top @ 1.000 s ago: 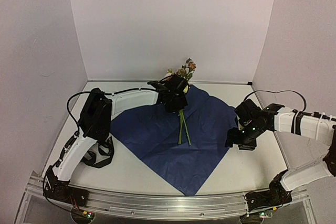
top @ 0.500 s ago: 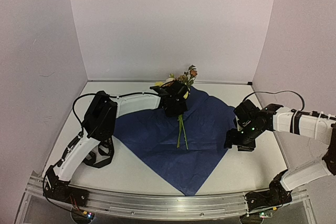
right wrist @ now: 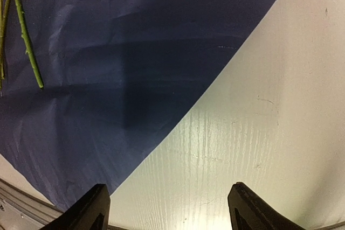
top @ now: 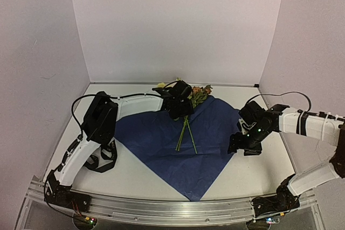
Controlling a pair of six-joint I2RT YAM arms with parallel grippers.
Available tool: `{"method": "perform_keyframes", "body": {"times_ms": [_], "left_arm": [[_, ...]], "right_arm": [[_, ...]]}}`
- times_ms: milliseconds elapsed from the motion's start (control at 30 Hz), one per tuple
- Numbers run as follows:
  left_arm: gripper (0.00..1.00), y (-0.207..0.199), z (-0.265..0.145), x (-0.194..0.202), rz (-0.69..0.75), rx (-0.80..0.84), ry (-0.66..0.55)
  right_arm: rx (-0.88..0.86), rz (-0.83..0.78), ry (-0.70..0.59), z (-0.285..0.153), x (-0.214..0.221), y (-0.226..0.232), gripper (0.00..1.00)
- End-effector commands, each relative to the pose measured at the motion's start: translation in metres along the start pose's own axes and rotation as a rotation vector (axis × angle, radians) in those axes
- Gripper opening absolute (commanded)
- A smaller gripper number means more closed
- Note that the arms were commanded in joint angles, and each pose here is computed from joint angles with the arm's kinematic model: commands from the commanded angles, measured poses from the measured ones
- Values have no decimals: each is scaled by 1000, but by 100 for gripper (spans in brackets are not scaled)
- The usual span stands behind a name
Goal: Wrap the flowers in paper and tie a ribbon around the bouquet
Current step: Place the fake flower on the flattened wrapping paper, then pick up the bottom corner of the flattened wrapping paper from the center of the board.
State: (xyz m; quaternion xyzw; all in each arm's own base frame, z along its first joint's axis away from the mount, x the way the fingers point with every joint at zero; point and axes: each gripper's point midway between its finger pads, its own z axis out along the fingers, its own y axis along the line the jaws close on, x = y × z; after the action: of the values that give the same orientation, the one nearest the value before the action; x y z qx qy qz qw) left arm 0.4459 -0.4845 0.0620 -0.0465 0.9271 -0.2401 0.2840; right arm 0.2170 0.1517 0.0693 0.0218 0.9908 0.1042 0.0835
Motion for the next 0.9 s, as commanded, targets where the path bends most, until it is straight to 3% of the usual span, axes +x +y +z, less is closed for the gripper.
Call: {"method": "perform_keyframes", "body": {"times_ms": [0,67,433,600,867], "left_arm": [[70,-33,-76,-45,-13,104,-102],[73,-26,-100,-49,-34,106,-119],[76,99,-190,9,-218,1,-68],[82,152,-215,49,-326,-21,-29],[83,180,-220,97,-478,87,34]], "right_arm": [[-30,-111,15,-12,-3,11,78],[-27,-154,11,-14,-1,12,78],[1,-351,-16,-18,10,23,79],[52,-481,-87,-16,11,31,80],[81,-579,-164,-17,11,40,80]]}}
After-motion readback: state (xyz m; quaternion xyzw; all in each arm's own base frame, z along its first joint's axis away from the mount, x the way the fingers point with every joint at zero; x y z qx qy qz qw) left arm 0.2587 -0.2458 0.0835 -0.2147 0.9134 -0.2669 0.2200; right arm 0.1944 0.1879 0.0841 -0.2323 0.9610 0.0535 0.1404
